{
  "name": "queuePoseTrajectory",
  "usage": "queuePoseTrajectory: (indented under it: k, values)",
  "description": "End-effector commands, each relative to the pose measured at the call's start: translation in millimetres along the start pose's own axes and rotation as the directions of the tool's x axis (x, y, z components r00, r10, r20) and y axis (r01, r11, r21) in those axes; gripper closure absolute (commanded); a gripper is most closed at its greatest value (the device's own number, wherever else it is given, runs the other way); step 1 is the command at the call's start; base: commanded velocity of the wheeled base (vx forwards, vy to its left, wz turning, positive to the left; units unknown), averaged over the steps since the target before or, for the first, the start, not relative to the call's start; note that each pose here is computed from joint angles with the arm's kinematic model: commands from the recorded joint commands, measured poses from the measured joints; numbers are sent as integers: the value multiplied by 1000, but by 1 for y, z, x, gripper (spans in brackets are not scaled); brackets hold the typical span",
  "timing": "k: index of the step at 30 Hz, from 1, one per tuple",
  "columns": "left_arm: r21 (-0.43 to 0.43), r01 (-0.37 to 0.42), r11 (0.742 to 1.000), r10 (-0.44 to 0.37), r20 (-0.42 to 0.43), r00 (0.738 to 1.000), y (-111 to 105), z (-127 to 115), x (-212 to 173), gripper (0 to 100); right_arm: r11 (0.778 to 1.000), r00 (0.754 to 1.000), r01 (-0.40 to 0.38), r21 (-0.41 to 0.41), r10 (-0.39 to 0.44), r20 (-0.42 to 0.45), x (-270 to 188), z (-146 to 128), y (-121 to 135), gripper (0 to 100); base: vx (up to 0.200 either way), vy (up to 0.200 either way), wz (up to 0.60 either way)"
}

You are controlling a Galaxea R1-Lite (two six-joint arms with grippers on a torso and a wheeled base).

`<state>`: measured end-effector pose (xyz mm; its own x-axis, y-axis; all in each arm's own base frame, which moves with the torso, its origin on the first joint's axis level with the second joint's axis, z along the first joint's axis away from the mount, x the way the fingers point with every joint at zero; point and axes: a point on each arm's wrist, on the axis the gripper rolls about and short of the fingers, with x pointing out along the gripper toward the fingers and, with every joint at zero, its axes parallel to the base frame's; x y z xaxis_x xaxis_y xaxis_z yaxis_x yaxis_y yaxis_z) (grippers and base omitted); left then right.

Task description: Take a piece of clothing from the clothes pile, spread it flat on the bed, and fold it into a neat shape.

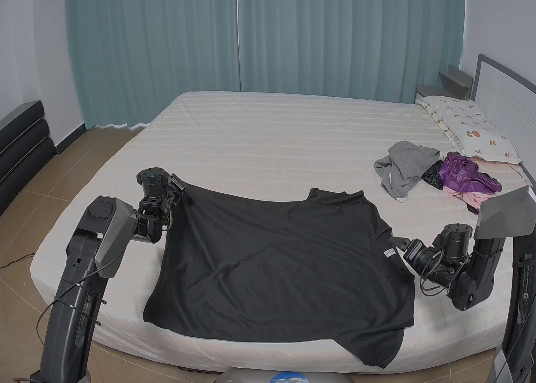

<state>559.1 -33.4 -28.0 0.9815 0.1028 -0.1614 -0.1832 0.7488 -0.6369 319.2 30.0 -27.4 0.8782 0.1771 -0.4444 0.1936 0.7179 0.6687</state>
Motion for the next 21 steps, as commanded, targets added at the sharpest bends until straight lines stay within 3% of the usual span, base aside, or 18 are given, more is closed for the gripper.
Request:
queuePoseTrajectory:
  k: [1,4,7,11,12,15,21]
  values:
    - [0,0,1000,0,1,1000,-1,-1,0,100,996,996,-21,-83,28,86,26,24,20,0,0,0,0]
    - [-5,-6,1000,6,-3,1000,0,-4,0,100,990,989,20,-136,0,147,45,52,39,0,0,0,0]
    - [-16,-11,1000,11,0,1000,0,-3,0,100,988,993,50,-143,-34,113,60,64,46,0,0,0,0]
    - [-22,-40,999,40,-9,999,5,-6,-3,100,982,994,95,-161,-86,61,91,50,39,0,0,0,0]
    - [-24,-49,999,49,-21,999,8,-6,-4,100,972,992,121,-201,-115,42,105,39,30,0,0,0,0]
    - [-24,-52,998,52,-24,998,8,-7,-5,100,962,988,142,-234,-124,93,127,41,26,0,0,0,0]
    - [-17,-51,999,51,-34,998,9,-17,-10,100,959,986,161,-234,-146,79,152,42,23,0,0,0,0]
